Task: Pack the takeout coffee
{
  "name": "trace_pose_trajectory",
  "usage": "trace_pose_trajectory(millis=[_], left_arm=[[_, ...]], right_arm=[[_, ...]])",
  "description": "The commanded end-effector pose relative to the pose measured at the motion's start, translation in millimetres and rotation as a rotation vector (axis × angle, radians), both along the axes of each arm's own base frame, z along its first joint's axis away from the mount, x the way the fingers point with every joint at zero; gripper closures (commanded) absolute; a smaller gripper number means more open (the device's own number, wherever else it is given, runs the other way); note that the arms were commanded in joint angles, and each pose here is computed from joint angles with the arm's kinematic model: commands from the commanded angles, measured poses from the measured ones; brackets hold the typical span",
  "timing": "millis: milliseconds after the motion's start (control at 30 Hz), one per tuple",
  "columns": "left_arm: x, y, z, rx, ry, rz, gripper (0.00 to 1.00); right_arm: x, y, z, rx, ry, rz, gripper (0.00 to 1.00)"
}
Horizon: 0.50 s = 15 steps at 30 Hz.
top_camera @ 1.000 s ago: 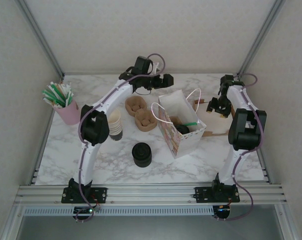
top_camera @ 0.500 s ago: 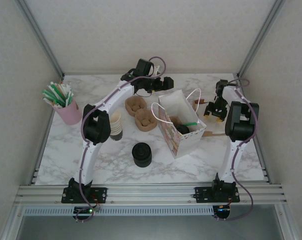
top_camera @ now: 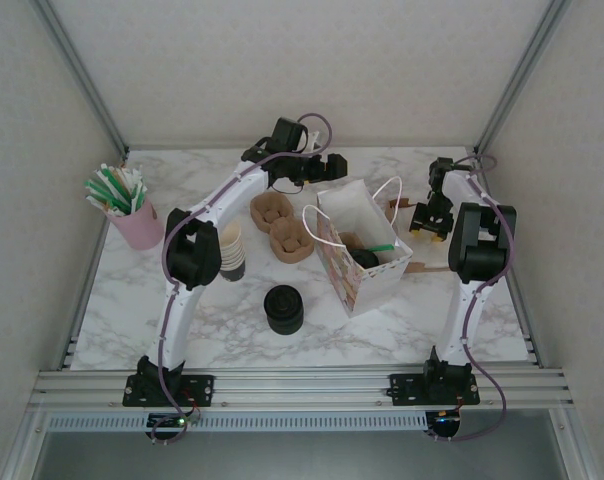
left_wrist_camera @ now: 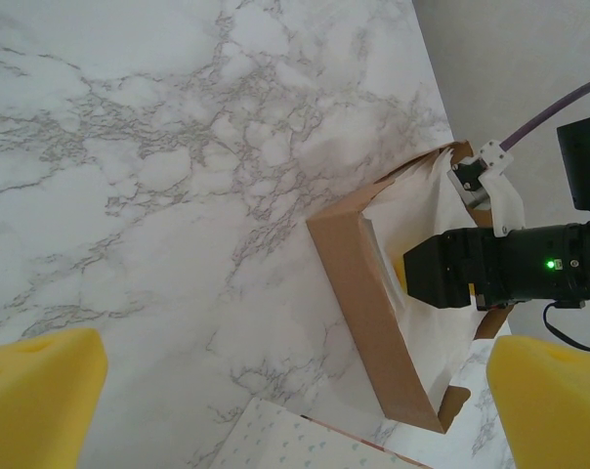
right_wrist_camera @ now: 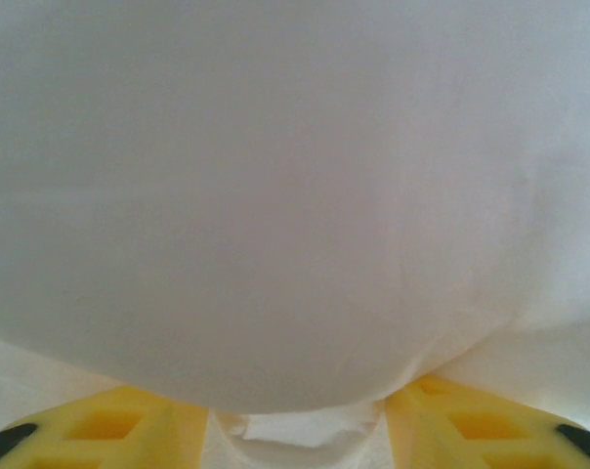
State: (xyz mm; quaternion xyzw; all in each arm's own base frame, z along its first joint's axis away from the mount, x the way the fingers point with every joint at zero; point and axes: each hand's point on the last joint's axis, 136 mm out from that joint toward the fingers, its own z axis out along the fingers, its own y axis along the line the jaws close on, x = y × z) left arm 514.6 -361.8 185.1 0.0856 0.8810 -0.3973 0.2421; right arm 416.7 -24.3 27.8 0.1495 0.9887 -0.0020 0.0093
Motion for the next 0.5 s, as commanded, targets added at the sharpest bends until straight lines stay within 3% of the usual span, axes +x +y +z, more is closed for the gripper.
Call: trace_pose_trajectory(millis=[0, 467], left_arm=[[-5, -3, 9, -0.001, -0.027, -0.021, 0.00], [-9, 0, 13, 0.007, -0.034, -0.022, 0.00]], right_arm=[[-7, -1, 9, -0.021, 0.012, 0.002, 0.52], [-5, 1, 25, -0.015, -0.027, -0.002, 0.62]])
